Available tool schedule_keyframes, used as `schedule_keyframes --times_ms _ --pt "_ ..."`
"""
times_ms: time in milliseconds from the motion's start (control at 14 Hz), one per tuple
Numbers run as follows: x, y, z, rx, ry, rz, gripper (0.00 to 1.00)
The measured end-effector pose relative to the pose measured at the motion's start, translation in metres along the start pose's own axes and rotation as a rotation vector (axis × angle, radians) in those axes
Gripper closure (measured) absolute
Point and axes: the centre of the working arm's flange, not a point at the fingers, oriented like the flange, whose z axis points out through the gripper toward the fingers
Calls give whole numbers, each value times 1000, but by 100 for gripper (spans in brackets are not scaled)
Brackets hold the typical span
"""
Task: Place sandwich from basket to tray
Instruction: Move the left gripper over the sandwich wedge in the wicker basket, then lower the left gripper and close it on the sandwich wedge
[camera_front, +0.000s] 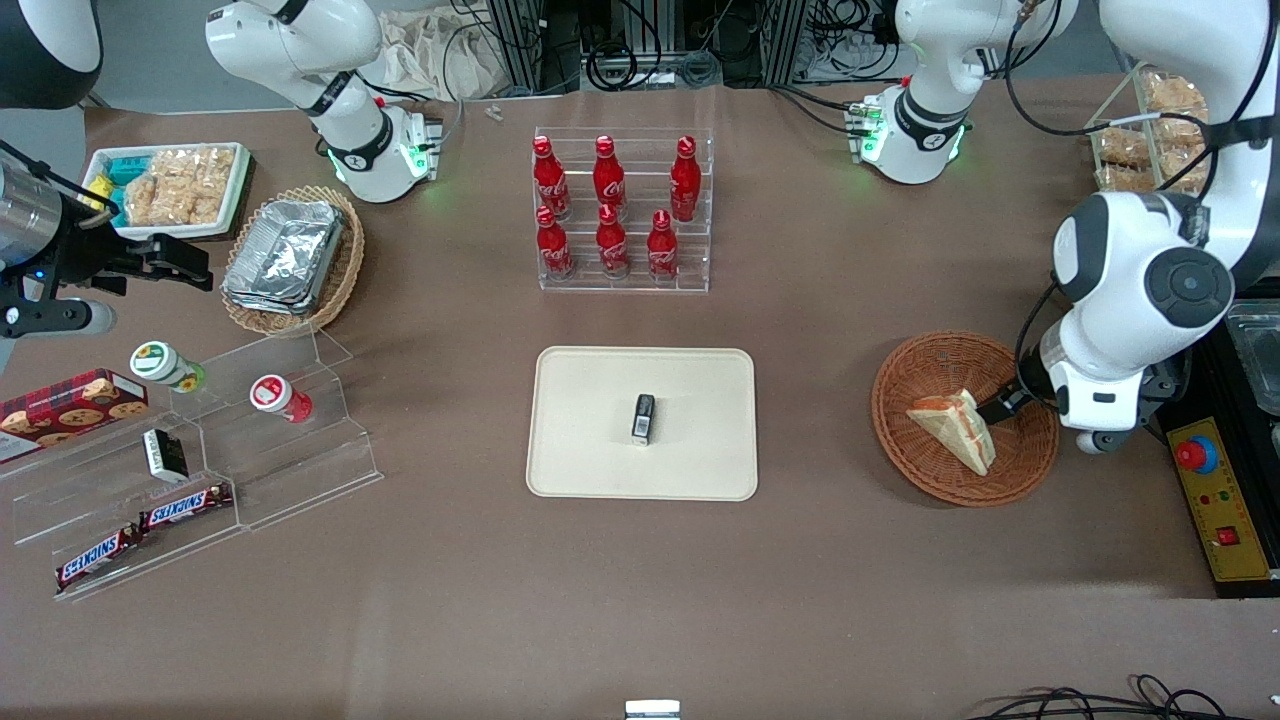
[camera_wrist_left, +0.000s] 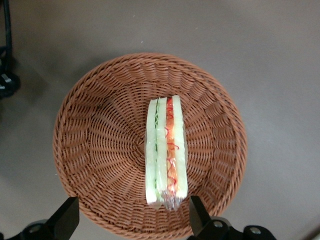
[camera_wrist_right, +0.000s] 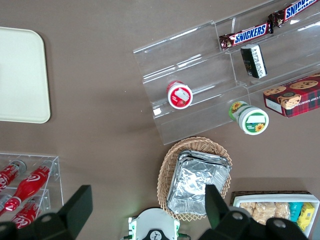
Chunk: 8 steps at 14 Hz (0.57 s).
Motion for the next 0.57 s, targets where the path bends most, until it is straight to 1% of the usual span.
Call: schedule_keyframes --times_ms 357,571 --pt "2 10 34 -2 -9 -95 1" --pt "1 13 50 7 -20 -109 1"
